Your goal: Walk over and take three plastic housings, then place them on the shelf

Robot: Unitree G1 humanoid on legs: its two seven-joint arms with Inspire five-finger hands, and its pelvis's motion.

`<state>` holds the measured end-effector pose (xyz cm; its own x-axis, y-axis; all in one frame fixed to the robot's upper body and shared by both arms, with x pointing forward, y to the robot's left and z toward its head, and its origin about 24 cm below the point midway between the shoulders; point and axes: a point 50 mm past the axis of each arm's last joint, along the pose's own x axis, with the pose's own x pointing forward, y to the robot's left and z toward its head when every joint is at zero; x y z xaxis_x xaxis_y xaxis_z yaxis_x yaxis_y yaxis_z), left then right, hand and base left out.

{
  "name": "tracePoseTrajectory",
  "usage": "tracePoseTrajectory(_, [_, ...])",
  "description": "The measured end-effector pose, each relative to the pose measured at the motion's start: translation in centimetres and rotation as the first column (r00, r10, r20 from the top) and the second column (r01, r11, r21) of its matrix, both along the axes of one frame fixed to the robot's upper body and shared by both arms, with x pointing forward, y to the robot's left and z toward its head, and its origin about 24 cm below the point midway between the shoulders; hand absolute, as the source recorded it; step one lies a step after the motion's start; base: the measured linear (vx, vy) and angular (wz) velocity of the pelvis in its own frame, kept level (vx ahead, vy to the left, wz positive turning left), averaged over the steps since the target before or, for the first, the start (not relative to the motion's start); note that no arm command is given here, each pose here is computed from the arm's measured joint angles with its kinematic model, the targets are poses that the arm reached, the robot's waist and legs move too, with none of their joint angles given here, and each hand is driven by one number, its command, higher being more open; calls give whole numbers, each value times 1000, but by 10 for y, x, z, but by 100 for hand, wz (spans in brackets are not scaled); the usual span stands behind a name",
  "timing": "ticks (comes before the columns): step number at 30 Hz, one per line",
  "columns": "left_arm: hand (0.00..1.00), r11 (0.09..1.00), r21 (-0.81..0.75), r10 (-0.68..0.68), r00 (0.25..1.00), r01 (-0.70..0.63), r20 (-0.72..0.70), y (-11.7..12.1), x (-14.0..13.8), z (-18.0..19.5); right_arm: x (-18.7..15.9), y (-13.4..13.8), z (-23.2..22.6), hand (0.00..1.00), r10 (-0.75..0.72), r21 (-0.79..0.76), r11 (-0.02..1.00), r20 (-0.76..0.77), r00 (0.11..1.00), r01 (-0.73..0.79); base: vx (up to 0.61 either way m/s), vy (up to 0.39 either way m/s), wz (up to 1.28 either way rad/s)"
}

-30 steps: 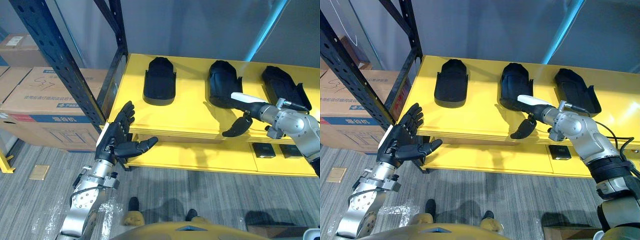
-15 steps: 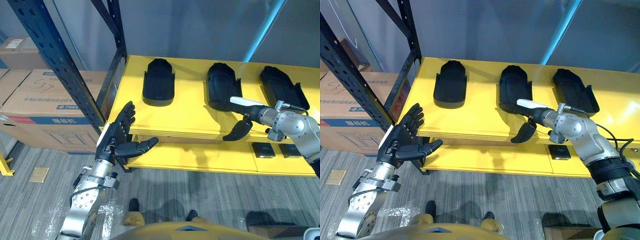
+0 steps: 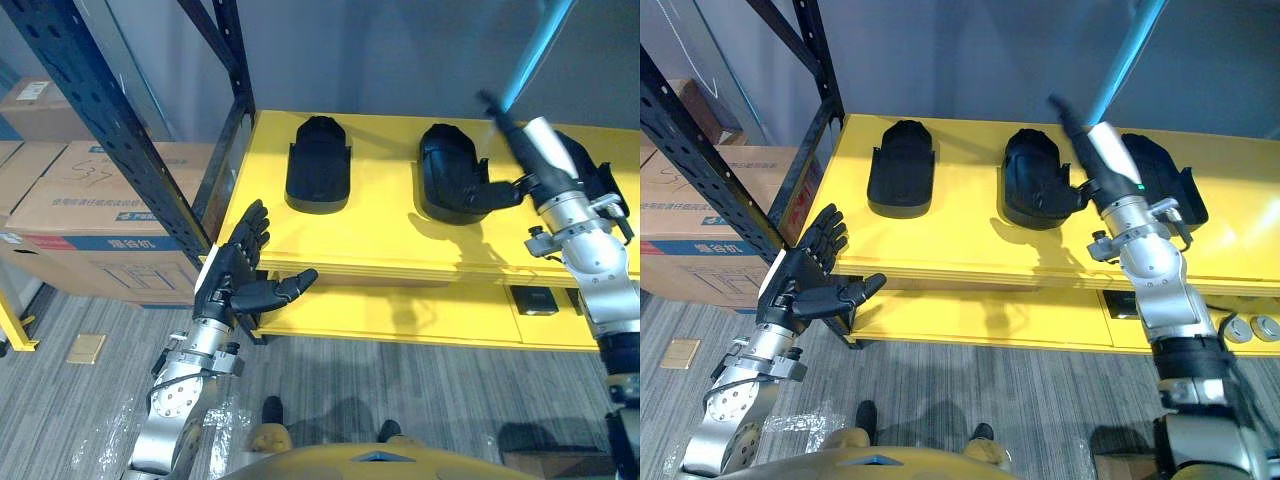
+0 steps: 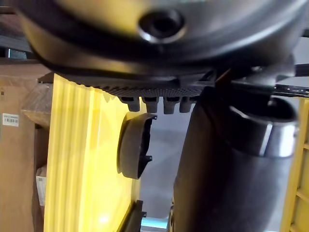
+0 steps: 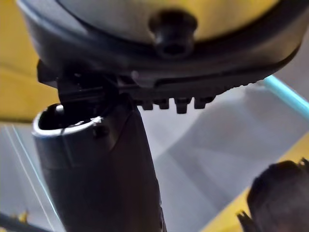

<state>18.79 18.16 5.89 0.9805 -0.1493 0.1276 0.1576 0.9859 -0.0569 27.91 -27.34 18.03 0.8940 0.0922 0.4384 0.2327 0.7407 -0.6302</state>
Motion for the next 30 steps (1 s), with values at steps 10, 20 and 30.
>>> tracePoseTrajectory(10, [100, 993, -95, 69, 997, -73, -46, -3, -16, -12, -74, 21, -102, 100, 18, 447, 890, -229, 973, 89, -13, -7, -7])
tracePoseTrajectory(20, [100, 885, 56, 465, 874, -462, -138, 10, -65, -54, -165, 39, -186, 100, -297, 508, 676, -474, 829, 533, 11, -21, -9])
tracePoseTrajectory(30, [100, 843, 329, 538, 671, -426, -510, 11, -127, -152, -252, 42, -302, 100, -274, 188, 473, -897, 347, 861, 5, -2, 0])
